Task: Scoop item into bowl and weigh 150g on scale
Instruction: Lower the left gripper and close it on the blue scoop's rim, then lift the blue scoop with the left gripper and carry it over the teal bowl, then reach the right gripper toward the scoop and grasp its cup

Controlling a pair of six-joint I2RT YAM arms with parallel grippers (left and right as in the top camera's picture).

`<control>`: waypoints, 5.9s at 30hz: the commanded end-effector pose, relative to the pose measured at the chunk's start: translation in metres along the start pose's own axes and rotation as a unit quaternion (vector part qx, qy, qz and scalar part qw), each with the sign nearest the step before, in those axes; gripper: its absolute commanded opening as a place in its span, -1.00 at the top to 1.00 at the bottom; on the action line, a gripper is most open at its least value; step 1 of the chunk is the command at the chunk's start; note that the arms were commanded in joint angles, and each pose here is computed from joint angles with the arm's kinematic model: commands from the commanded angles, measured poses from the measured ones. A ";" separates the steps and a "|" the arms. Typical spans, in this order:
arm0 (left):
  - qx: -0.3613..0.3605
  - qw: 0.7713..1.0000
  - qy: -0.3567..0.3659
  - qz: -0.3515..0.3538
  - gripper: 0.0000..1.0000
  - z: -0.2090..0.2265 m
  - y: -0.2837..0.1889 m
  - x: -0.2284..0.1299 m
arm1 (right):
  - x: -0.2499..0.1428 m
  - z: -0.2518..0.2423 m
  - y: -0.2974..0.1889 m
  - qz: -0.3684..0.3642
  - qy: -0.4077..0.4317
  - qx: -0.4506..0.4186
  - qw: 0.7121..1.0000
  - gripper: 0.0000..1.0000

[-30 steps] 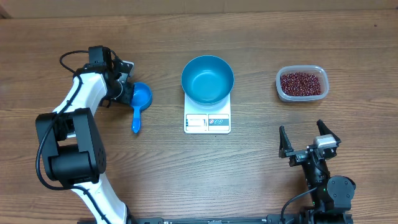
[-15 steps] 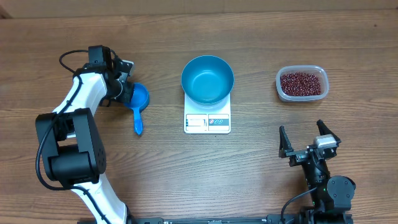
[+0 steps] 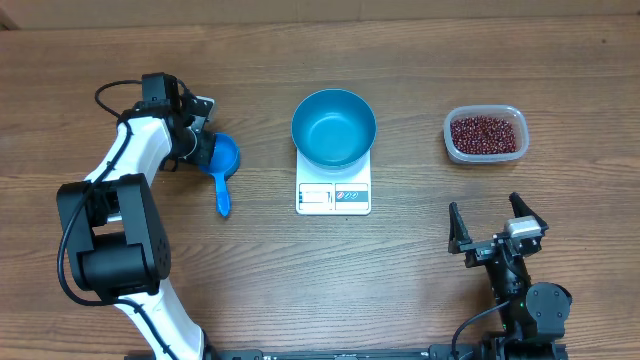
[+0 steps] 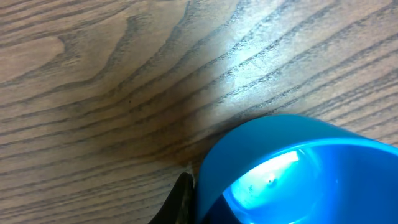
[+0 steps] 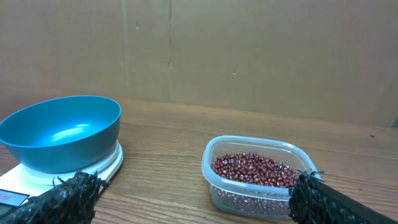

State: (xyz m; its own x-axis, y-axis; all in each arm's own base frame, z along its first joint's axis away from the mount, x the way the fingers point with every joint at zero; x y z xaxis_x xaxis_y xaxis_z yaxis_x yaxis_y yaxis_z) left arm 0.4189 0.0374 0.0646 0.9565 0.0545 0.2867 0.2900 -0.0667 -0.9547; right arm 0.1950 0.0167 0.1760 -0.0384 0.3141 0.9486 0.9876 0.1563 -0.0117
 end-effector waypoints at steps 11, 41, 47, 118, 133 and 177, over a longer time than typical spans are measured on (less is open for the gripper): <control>-0.002 0.992 -0.128 -0.018 0.91 -0.004 -0.062 0.048 | -0.002 0.001 0.000 -0.002 -0.008 0.000 1.000 -1.00; 0.060 0.852 -0.506 0.122 0.92 -0.015 -0.139 0.007 | -0.002 0.001 0.000 -0.002 -0.008 0.000 1.000 -1.00; 0.079 0.858 -0.493 0.123 0.91 -0.030 -0.138 0.004 | -0.002 0.001 0.000 -0.002 -0.008 0.000 1.000 -1.00; -0.039 0.951 -0.305 -0.029 0.91 -0.238 -0.168 0.026 | 0.165 -0.001 -0.010 -0.094 0.296 0.222 0.924 -1.00; -0.056 0.932 -0.353 -0.050 0.92 -0.231 -0.193 0.028 | 0.181 0.004 0.073 -0.025 0.427 0.373 0.824 -1.00; -0.099 0.875 -0.474 0.020 0.92 -0.283 -0.212 -0.013 | 0.125 0.053 0.140 0.102 0.593 0.258 0.756 -0.42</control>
State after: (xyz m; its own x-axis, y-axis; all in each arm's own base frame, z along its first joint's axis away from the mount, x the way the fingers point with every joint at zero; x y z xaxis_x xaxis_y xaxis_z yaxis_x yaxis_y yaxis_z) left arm 0.3546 -0.2334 0.2671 0.5527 0.8322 -0.0452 0.2921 -0.2442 -0.9247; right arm 0.3179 0.1262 0.2712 0.5841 -0.6340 0.5068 0.7470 0.6641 -0.0301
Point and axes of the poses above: each gripper's point midway between its finger pads, its own y axis out along the fingers, its own z axis along the line the jaws close on, x = y × z, the point moved 5 cm from there along -y, back along the fingers, and after that the axes turned 15 degrees about -y, right-handed, at the moved point
